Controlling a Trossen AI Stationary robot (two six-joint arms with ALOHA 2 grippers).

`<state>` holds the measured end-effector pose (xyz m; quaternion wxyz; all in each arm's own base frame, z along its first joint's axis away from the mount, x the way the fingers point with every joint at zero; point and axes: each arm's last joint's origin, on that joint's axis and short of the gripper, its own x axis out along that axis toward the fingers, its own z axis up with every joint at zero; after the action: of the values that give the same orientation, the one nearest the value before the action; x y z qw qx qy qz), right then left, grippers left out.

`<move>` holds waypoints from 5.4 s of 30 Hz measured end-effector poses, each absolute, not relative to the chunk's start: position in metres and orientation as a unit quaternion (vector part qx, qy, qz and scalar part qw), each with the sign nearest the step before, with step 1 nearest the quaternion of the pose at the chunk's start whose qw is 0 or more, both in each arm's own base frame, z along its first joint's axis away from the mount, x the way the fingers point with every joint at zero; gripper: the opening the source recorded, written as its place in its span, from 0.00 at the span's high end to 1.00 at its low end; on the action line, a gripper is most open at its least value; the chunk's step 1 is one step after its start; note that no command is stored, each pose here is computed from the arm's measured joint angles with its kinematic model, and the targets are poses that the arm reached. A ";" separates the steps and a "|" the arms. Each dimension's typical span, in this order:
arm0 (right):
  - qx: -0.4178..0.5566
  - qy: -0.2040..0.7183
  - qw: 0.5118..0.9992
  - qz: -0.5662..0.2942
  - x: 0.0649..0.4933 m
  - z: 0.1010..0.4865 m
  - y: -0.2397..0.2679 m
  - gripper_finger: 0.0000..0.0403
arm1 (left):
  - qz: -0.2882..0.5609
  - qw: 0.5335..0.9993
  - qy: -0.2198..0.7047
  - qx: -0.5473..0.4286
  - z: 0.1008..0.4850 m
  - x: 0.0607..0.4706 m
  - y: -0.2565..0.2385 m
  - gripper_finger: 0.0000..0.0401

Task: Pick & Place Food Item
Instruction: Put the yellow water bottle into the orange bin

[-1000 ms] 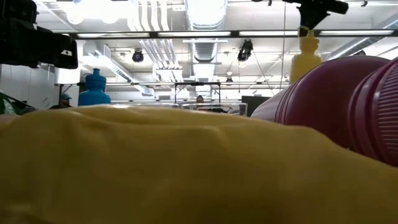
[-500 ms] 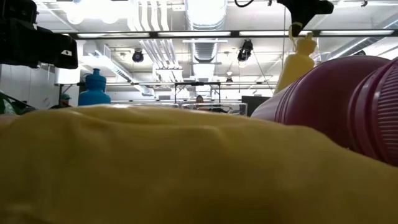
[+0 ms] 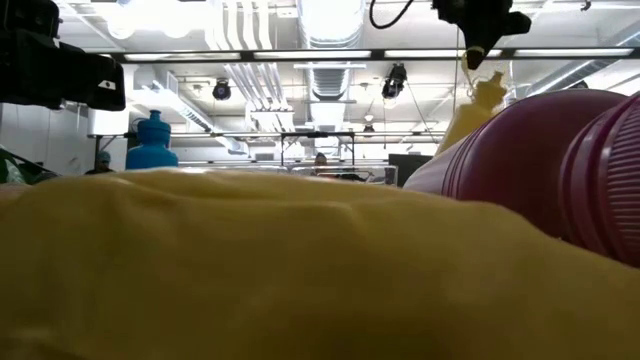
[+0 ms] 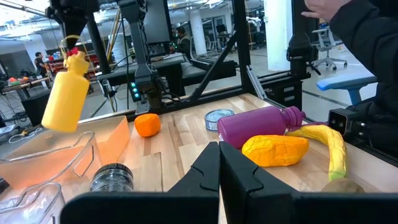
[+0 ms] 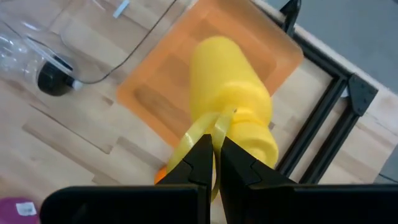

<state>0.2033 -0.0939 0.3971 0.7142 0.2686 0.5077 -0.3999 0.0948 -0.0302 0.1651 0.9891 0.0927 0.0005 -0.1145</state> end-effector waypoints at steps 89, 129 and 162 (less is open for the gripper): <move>0.332 0.551 0.669 -0.374 0.197 0.350 -0.085 0.97 | -0.115 0.989 0.000 0.093 0.165 0.095 -0.030 1.00; 0.296 0.556 0.684 -0.368 0.240 0.344 -0.150 0.98 | -0.114 0.989 0.001 0.093 0.165 0.095 -0.030 1.00; 0.207 0.544 0.729 -0.360 0.277 0.334 -0.192 0.98 | -0.115 0.989 0.001 0.093 0.165 0.095 -0.030 1.00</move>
<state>0.2775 -0.1919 0.3335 0.7291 0.2070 0.5441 -0.3599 0.0949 -0.0302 0.1651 0.9891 0.0927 0.0006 -0.1145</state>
